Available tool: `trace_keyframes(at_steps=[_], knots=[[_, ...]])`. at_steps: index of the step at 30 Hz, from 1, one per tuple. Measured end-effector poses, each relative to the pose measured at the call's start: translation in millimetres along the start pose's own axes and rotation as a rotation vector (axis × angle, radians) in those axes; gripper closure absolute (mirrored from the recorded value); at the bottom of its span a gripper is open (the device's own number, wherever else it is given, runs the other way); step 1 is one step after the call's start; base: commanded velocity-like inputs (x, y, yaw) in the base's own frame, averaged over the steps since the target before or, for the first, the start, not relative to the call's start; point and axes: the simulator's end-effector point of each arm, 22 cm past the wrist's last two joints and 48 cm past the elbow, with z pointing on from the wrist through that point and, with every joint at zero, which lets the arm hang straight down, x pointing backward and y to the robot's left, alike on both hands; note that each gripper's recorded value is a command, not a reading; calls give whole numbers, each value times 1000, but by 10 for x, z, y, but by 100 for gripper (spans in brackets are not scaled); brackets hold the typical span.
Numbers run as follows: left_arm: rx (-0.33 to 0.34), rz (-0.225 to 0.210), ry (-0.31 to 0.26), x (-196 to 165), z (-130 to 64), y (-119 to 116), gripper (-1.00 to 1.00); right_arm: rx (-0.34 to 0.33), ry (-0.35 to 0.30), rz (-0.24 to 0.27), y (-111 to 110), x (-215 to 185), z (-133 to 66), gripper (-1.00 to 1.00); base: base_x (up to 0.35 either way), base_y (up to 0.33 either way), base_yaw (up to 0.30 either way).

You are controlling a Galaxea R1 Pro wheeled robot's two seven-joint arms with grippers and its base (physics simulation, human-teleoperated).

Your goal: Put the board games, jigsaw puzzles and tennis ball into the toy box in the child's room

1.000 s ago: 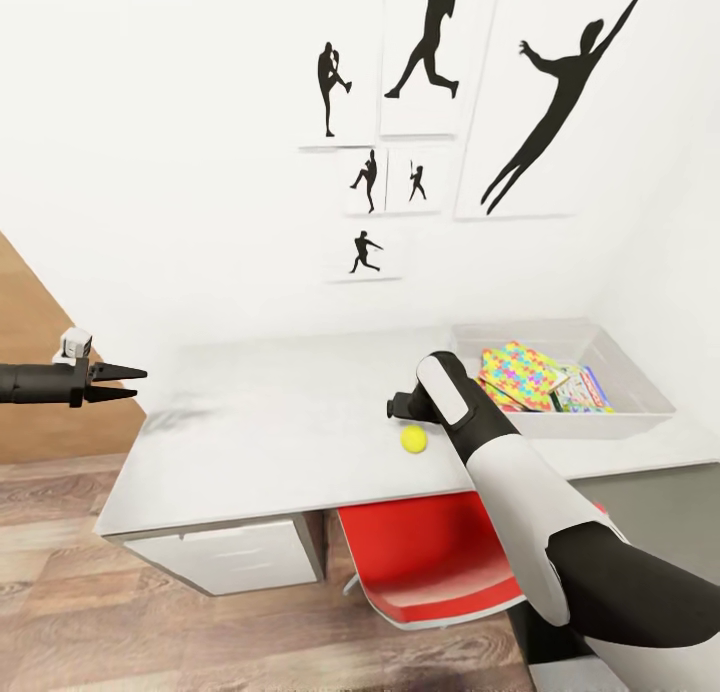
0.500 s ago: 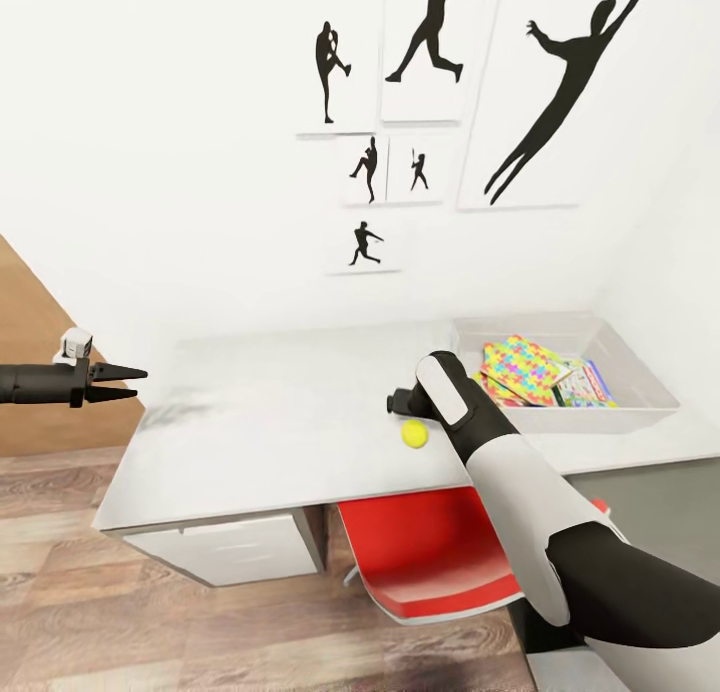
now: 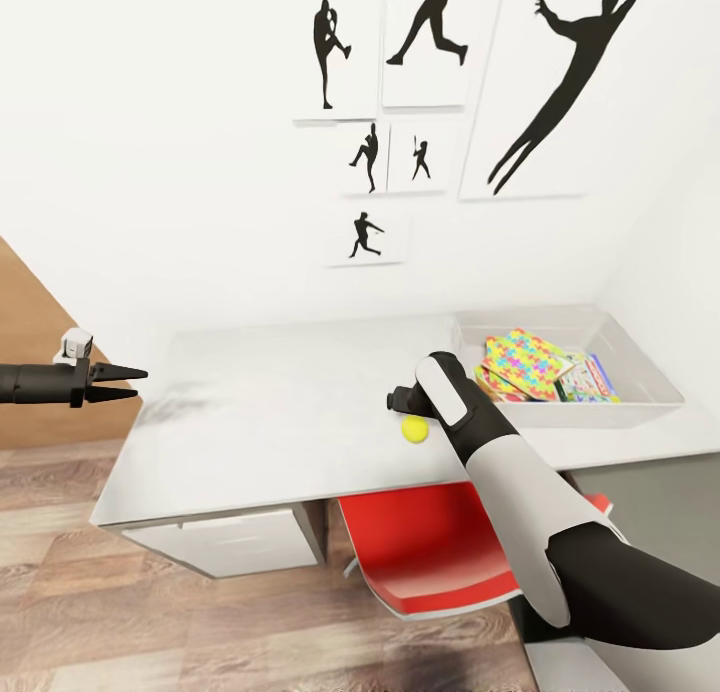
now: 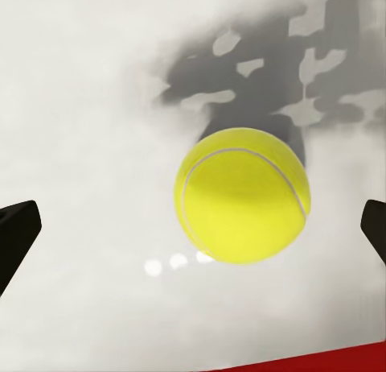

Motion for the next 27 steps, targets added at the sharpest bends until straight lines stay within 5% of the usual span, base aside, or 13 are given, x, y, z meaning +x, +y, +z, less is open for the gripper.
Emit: trace_keyframes(at_steps=[27], knots=[[-11, -33, 32, 98, 163, 219, -100, 77, 14, -23, -284, 51, 274, -100, 20, -3, 0]])
